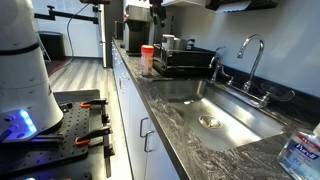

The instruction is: Remove the white bottle from the dish rack

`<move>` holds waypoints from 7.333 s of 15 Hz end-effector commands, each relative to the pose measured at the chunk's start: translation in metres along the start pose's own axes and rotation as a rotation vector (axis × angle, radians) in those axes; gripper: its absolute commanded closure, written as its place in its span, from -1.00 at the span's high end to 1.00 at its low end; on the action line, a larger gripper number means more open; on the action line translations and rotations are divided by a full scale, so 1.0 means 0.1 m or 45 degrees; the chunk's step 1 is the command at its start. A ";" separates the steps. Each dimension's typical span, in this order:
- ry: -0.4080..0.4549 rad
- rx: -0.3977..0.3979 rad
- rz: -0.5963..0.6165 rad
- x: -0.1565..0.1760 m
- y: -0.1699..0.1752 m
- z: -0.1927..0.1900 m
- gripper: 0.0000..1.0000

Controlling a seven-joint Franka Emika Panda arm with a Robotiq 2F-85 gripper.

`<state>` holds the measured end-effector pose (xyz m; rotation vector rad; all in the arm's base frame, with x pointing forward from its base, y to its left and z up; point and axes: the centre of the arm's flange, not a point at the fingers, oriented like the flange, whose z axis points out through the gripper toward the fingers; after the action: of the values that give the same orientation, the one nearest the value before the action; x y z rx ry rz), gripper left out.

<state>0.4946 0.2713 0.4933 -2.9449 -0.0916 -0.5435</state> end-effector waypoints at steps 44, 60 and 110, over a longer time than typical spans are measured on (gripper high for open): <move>0.110 -0.125 -0.306 0.46 -0.76 -0.33 0.23; -0.121 0.113 -0.265 -0.32 -1.27 -0.77 0.23; -0.044 0.033 -0.263 -1.03 -1.39 0.93 0.23</move>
<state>0.4215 0.4165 0.3953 -2.9363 -0.4258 -0.4750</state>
